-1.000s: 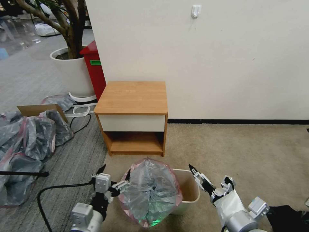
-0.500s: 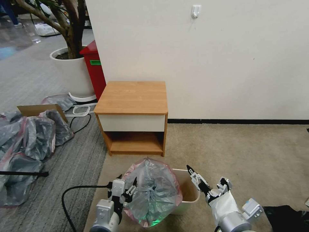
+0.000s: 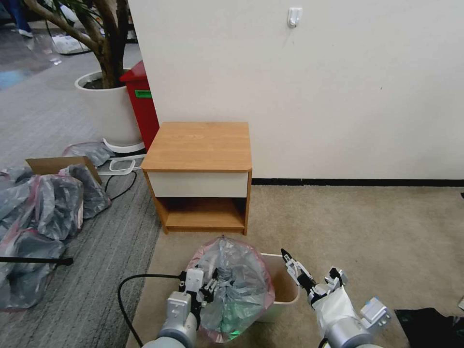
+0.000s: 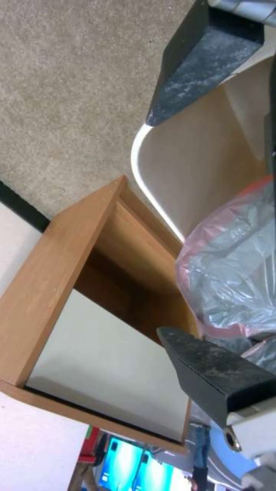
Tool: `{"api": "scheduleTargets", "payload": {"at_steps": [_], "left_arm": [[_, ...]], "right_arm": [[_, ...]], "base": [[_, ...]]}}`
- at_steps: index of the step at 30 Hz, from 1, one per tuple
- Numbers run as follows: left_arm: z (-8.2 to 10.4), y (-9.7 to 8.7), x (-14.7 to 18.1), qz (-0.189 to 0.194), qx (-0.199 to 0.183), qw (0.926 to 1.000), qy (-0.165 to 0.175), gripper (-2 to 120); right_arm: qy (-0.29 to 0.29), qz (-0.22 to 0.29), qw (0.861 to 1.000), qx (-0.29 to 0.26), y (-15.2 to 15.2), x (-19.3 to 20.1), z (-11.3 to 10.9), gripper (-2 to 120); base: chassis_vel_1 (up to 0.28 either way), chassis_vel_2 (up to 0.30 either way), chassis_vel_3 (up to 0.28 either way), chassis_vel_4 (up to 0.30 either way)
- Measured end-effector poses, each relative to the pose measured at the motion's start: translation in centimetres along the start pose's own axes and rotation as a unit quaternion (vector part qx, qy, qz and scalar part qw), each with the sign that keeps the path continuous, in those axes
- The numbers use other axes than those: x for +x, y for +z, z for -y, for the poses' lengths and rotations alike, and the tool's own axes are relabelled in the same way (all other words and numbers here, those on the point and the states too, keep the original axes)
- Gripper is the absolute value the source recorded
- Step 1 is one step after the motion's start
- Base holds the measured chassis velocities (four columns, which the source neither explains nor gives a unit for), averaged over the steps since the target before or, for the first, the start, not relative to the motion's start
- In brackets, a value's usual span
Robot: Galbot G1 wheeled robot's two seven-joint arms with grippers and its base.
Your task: Pick up the garbage bag from the table and place it over the trash can.
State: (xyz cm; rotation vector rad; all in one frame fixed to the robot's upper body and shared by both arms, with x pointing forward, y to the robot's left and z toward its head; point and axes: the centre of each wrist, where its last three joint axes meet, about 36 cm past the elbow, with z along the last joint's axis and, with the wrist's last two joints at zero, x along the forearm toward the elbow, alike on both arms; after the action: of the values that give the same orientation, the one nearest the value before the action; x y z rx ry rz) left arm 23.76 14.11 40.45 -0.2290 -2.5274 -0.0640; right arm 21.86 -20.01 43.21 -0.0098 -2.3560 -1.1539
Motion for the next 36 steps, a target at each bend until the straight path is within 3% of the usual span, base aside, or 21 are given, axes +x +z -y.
{"api": "scheduleTargets", "payload": {"at_steps": [12,18,26,32,36], "left_arm": [[0.3,-0.8,-1.5,-0.004,-0.015,0.9999,-0.006,50],[0.8,-1.3,-1.7,-0.024,-0.017,0.9995,-0.004,40],[0.9,-3.9,-3.2,-0.055,-0.007,0.9984,-0.013,34],[0.8,-3.8,-3.5,-0.065,-0.003,0.9977,-0.017,32],[0.8,-3.4,-3.6,-0.077,0.003,0.9969,-0.015,25]], "right_arm": [[0.001,-0.005,1.000,0.008,0.0,-0.4,-0.2,100],[0.000,-0.009,1.000,0.007,0.3,-0.6,-0.3,100],[0.017,-0.002,1.000,0.007,0.6,-0.9,0.5,100],[0.020,0.005,1.000,0.010,0.2,-0.9,0.7,100],[0.022,0.014,1.000,0.012,-0.3,-1.0,0.9,100]], "base": [[0.000,0.000,0.000,0.000],[0.000,0.000,0.000,0.000],[0.000,0.000,0.000,0.000],[0.000,0.000,0.000,0.000],[0.000,0.000,0.000,0.000]]}}
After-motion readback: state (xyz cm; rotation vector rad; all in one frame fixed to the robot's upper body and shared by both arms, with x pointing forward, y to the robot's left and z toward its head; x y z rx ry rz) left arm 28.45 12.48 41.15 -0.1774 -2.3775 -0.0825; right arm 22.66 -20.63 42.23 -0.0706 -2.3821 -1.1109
